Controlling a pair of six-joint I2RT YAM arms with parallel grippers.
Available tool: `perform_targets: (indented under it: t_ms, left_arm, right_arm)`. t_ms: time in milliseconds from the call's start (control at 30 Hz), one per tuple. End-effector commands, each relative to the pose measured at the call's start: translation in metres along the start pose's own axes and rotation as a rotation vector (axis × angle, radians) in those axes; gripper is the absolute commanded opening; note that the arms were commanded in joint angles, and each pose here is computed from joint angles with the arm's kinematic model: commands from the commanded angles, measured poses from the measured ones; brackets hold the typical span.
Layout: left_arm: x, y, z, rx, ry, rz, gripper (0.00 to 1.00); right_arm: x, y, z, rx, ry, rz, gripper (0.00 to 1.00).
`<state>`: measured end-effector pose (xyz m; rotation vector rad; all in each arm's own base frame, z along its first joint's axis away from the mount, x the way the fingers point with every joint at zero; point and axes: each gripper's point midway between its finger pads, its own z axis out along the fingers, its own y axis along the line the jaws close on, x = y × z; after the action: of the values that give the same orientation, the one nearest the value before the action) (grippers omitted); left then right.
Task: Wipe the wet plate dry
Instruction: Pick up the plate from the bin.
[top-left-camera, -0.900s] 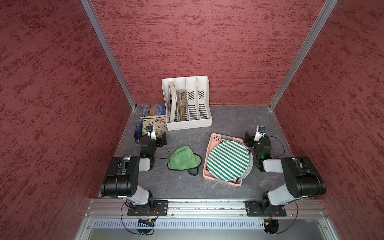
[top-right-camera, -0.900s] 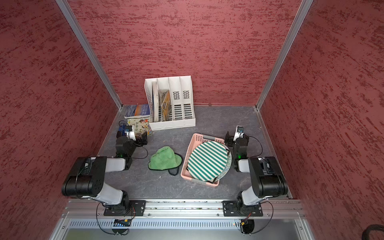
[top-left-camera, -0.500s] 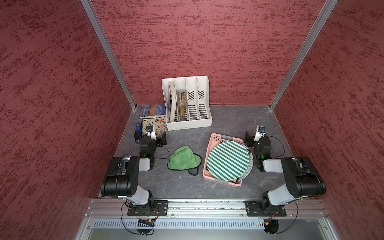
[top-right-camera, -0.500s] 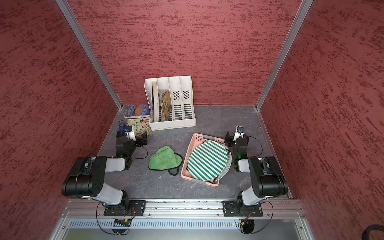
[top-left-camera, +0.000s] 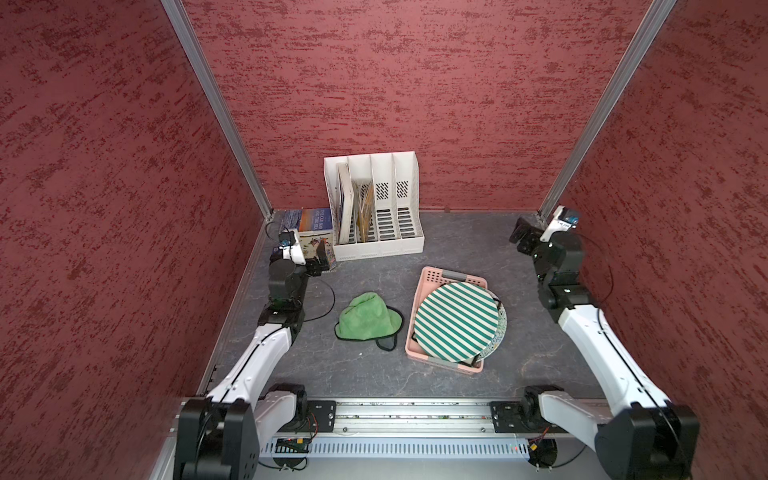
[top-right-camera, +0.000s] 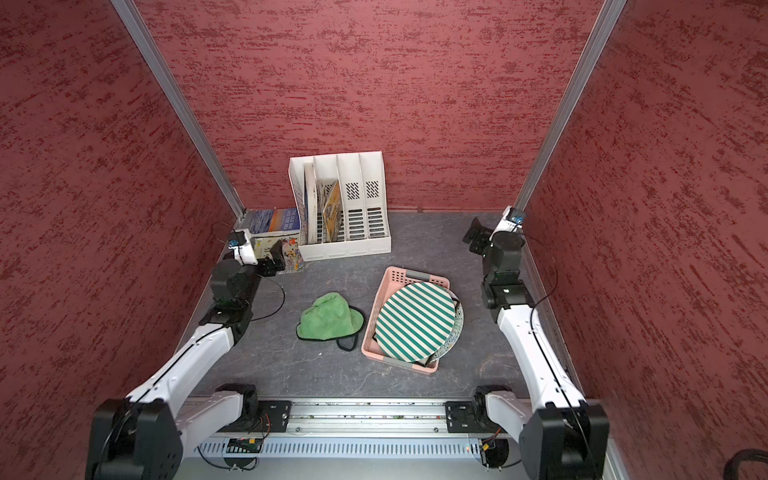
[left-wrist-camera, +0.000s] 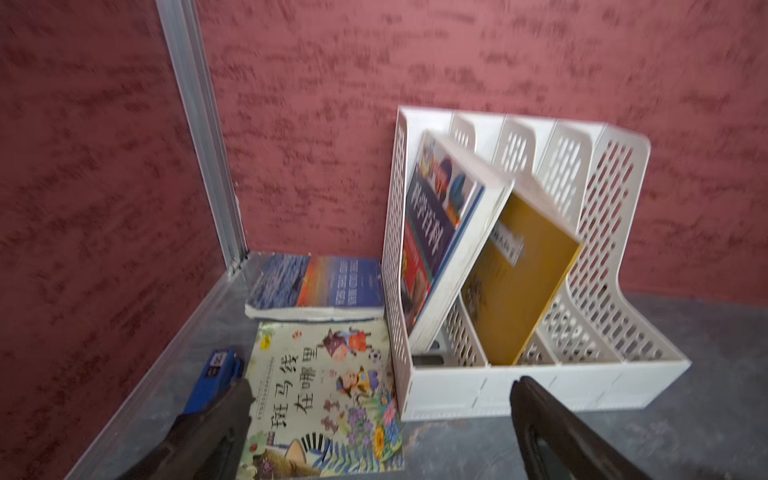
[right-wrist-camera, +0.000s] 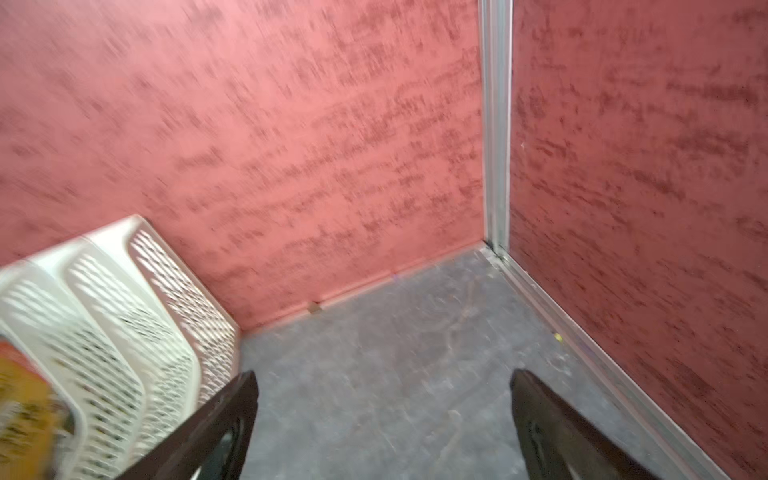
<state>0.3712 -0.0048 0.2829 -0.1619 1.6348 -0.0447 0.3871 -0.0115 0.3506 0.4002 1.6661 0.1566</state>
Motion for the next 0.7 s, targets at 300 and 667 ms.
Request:
perform_targets:
  t_ms: [300,667]
  left_arm:
    - [0.080,-0.120,-0.070,0.007,0.641,-0.272,1.00]
    - [0.168,-0.236,-0.113,0.272,0.953,-0.169,1.00]
  right_arm:
    - [0.148,0.013,-0.126,0.147,1.080,0.163,0.89]
    - [0.192,0.004,-0.200,0.098,1.309,0.134,0.63]
